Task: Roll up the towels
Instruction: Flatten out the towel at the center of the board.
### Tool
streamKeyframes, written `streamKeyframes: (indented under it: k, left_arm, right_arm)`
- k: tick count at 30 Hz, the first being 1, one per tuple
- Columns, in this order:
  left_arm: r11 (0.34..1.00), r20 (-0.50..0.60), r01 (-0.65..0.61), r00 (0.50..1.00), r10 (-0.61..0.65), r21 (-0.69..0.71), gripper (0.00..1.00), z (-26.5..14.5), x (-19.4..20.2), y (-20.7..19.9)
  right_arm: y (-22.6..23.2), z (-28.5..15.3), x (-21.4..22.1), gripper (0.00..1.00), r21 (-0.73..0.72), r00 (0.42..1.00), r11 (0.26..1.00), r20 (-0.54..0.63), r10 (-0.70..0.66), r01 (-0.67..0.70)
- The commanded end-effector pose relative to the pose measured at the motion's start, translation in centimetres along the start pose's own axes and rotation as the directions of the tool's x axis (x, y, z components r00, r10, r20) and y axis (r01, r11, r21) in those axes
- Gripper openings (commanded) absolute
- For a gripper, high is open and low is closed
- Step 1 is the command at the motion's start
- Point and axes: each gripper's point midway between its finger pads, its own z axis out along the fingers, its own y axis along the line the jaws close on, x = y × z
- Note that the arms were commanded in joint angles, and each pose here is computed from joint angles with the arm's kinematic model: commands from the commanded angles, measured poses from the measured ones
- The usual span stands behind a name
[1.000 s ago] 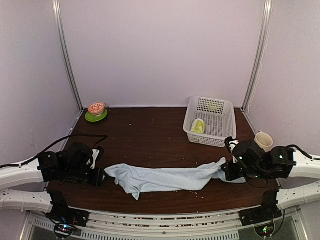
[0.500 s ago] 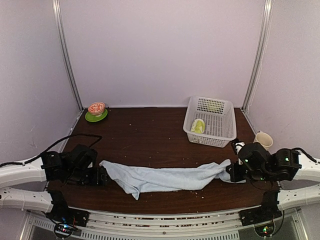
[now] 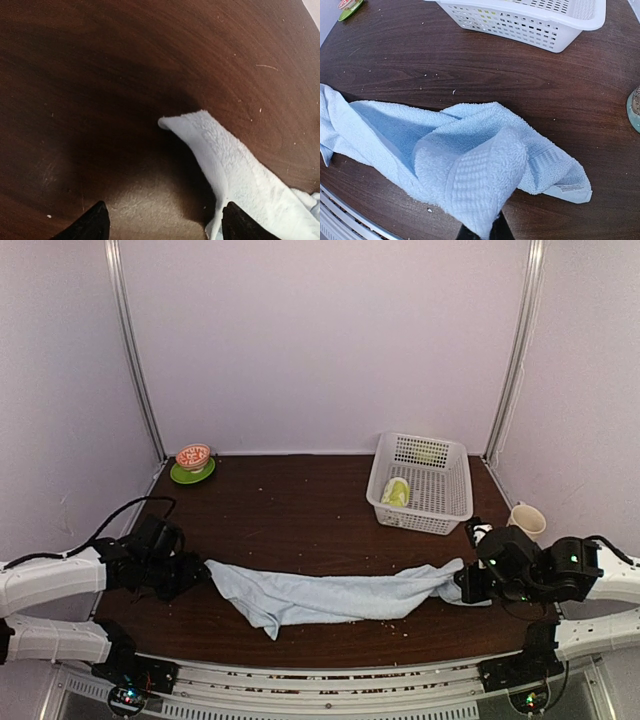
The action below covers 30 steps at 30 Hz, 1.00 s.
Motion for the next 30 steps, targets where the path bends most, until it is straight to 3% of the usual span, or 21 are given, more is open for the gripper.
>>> streamKeyframes:
  k: [1, 6, 12, 23, 27, 30]
  left_arm:
    - [0.984, 0.010, 0.111, 0.994, -0.113, 0.139, 0.77, 0.9, -2.1, -3.0]
    - [0.950, -0.005, 0.259, 0.965, -0.262, 0.176, 0.71, 2.1, -3.2, -2.9]
    - [0.907, 0.017, 0.405, 0.912, -0.409, 0.117, 0.64, 3.2, -3.6, -1.1]
    - [0.892, 0.015, 0.448, 0.893, -0.449, 0.062, 0.49, 6.2, -4.2, -0.2]
    - [0.895, 0.007, 0.441, 0.897, -0.442, 0.063, 0.30, 7.0, -4.3, -0.3]
    - [0.907, -0.016, 0.408, 0.913, -0.409, 0.102, 0.00, 7.1, -4.5, -1.3]
  right_arm:
    - [-0.2, 0.0, -0.5, 0.00, 0.009, 0.999, 1.000, 0.031, 0.007, -0.007]
    - [-0.1, 0.0, -0.5, 0.00, 0.004, 0.999, 1.000, 0.031, 0.008, -0.008]
    - [0.0, -0.1, -0.7, 0.00, -0.004, 0.999, 1.000, 0.036, 0.010, -0.009]
    - [0.1, -0.4, -0.6, 0.00, -0.020, 0.999, 1.000, 0.032, 0.011, -0.011]
    - [0.2, -0.5, -0.5, 0.00, -0.026, 1.000, 1.000, 0.027, 0.015, -0.015]
    - [0.2, -0.7, -0.7, 0.00, -0.030, 0.999, 0.999, 0.033, 0.020, -0.019]
